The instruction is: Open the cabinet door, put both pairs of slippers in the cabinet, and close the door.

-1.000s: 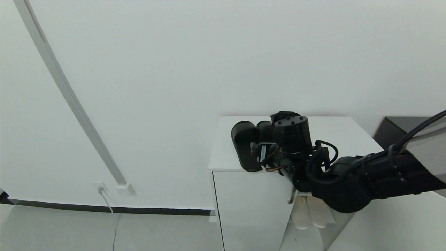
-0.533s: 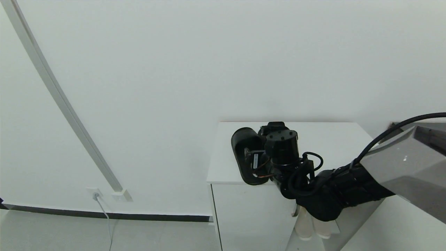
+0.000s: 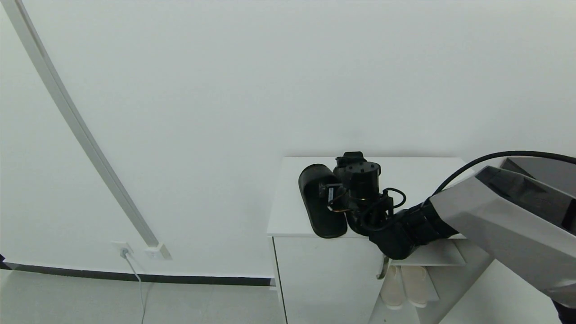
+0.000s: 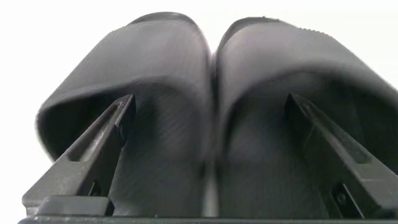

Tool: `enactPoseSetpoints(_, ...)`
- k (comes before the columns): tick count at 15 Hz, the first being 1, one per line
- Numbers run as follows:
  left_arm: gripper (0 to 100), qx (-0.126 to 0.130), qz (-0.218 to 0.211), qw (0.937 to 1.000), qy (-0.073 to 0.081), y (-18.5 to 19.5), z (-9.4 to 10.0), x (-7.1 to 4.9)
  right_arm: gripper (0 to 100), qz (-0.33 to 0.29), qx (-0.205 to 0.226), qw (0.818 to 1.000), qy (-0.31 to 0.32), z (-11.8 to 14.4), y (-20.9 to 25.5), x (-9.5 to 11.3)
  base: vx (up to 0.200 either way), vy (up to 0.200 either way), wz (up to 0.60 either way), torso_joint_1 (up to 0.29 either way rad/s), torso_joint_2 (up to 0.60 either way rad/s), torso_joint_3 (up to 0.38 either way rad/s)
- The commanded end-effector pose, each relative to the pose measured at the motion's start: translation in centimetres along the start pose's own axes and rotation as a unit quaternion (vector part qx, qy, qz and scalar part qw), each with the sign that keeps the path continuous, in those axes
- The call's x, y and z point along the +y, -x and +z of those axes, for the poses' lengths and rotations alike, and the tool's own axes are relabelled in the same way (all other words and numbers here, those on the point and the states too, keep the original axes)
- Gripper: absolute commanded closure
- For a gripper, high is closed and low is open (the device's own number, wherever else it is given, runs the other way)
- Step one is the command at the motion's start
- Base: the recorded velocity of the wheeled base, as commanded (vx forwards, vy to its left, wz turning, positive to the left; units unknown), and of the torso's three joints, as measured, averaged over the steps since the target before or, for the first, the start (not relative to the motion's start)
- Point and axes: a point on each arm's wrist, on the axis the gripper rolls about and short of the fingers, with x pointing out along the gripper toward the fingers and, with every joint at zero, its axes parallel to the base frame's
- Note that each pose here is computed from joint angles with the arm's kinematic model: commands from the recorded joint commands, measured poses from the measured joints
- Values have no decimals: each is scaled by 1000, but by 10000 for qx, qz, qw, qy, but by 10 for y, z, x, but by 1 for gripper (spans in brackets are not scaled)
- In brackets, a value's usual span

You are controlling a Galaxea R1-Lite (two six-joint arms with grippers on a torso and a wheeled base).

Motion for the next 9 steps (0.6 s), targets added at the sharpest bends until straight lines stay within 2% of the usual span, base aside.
enactPoseSetpoints(1,100,8,-5,10000,1,0,0,0,0,-45,-25,10000,50,-5,-13,-3,0,0,0,0,0,0)
enactPoseSetpoints(3,100,8,-5,10000,1,0,0,0,0,61,-11,9999,103,-2,-14,-2,0,0,0,0,0,0)
enactPoseSetpoints(4,100,8,2,10000,1,0,0,0,100,58,17,9999,117,0,-15,-1,0,0,0,0,0,0)
enactPoseSetpoints(9,100,8,2,10000,1,0,0,0,100,100,54,9999,121,7,-17,-5,0,0,0,0,0,0)
